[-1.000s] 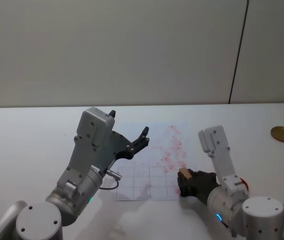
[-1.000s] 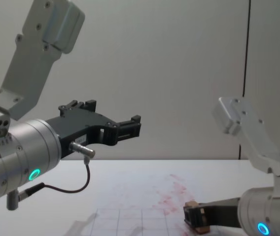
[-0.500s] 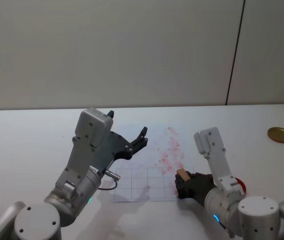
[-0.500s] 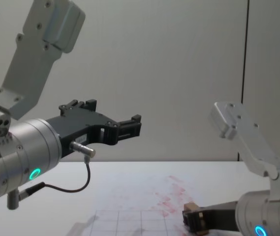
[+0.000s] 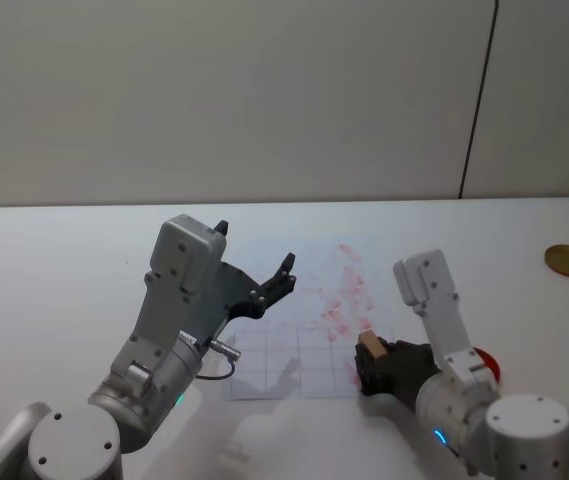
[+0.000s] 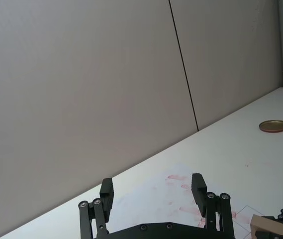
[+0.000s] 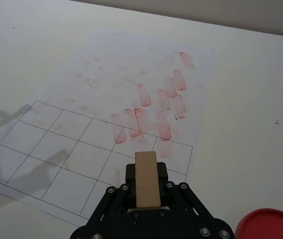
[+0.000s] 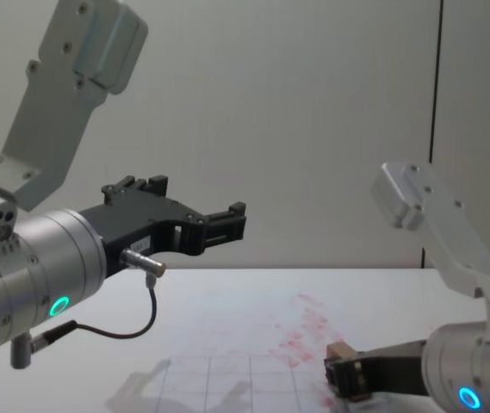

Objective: Use the one hand to pick up the stamp and affix it onto the A4 paper.

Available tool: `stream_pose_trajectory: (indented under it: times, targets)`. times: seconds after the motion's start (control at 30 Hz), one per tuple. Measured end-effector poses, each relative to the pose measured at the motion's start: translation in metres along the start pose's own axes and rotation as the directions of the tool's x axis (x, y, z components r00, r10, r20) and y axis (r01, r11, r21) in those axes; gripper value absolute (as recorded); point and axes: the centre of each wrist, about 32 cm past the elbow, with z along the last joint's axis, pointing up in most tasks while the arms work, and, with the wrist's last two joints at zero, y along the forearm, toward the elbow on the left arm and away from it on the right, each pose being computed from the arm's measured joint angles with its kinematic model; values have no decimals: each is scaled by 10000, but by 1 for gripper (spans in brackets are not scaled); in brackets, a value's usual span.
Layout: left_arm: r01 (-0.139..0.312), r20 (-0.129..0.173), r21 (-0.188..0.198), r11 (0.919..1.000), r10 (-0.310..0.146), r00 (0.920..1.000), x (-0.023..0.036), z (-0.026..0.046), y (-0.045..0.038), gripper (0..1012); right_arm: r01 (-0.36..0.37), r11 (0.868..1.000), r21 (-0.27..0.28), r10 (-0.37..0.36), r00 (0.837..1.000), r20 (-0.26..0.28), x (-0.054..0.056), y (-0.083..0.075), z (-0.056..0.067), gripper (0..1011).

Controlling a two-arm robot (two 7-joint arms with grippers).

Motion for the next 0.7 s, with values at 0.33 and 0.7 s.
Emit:
stream_pose_trajectory:
  times: [0.33, 0.7]
  targets:
    - [0, 0, 0, 10000, 0, 10000, 0, 0, 0, 993, 252, 9915, 1275, -260, 9997, 43, 58, -187, 241, 219]
    - [-1, 0, 0, 10000, 1, 10000, 0, 0, 0, 993, 725, 9783, 1943, -700, 9974, -194, 152, -366, 359, 219]
